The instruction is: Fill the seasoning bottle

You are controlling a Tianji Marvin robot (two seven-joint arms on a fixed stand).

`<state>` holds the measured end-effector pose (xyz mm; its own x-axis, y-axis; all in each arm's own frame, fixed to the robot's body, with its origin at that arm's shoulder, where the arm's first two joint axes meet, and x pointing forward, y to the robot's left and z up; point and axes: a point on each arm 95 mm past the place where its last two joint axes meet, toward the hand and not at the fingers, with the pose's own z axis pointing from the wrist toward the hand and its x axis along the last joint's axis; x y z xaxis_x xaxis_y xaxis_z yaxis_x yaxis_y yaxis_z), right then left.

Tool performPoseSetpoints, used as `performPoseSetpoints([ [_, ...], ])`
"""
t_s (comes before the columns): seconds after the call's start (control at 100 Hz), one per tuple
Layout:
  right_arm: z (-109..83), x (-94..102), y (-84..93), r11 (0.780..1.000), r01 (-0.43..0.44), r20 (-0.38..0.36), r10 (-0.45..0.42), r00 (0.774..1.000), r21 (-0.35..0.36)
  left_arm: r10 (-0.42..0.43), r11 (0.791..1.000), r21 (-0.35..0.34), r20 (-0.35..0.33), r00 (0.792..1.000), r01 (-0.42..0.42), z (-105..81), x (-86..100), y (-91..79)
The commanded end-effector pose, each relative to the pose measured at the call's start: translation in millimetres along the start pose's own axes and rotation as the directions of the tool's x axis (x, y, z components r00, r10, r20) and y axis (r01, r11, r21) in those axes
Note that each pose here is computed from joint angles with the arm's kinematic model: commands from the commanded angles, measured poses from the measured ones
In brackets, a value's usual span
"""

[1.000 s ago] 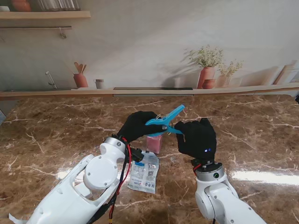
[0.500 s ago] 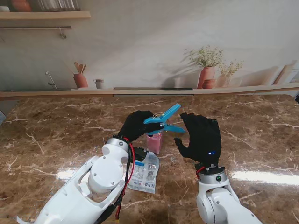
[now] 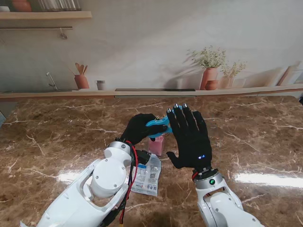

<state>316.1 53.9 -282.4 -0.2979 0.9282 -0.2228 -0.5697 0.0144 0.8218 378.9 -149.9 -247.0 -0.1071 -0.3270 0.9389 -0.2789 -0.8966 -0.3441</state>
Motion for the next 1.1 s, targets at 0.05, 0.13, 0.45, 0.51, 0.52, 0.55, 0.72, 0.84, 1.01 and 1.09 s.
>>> performPoseSetpoints([
  [0.05,5.3,-4.7,-10.4,0.999,0.042,0.005,-0.042,0.999,0.018,-0.017,1.000,-0.022,0.005,1.000,0.018,-4.1,0.5,1.8],
  [0.13,9.7,-5.8,-15.3,0.996,0.090,0.005,-0.090,0.996,0.002,-0.042,0.998,-0.047,0.009,0.999,0.042,-6.0,0.4,0.8],
  [0.45,19.1,-20.0,-22.1,0.976,0.186,0.039,-0.183,0.982,-0.110,-0.047,0.994,-0.102,0.010,0.999,0.048,-9.5,-1.0,-4.2],
  [0.51,19.3,-21.7,-22.8,0.975,0.192,0.034,-0.189,0.981,-0.112,-0.064,0.992,-0.109,0.013,0.998,0.065,-10.1,-0.5,-3.9],
  [0.52,19.3,-21.9,-23.0,0.975,0.193,0.033,-0.191,0.981,-0.112,-0.067,0.992,-0.110,0.013,0.998,0.068,-10.2,-0.4,-3.8],
  [0.55,19.1,-22.6,-23.8,0.973,0.199,0.030,-0.197,0.980,-0.116,-0.075,0.991,-0.112,0.013,0.997,0.076,-10.6,-0.1,-3.5],
  [0.72,18.5,-24.1,-27.5,0.966,0.206,0.029,-0.204,0.979,-0.156,-0.106,0.986,-0.124,0.017,0.994,0.108,-11.8,0.3,-3.4],
  [0.84,19.6,-24.2,-27.0,0.965,0.204,0.027,-0.202,0.979,-0.167,-0.111,0.984,-0.140,0.020,0.994,0.113,-12.3,-0.2,-4.0],
  [1.01,23.0,-24.5,-26.3,0.962,0.193,0.017,-0.194,0.981,-0.191,-0.116,0.982,-0.145,0.017,0.993,0.118,-12.8,-1.0,-4.7],
  [1.09,24.8,-25.0,-26.7,0.958,0.189,0.016,-0.190,0.982,-0.215,-0.116,0.983,-0.144,0.017,0.993,0.117,-13.2,-1.6,-5.4],
])
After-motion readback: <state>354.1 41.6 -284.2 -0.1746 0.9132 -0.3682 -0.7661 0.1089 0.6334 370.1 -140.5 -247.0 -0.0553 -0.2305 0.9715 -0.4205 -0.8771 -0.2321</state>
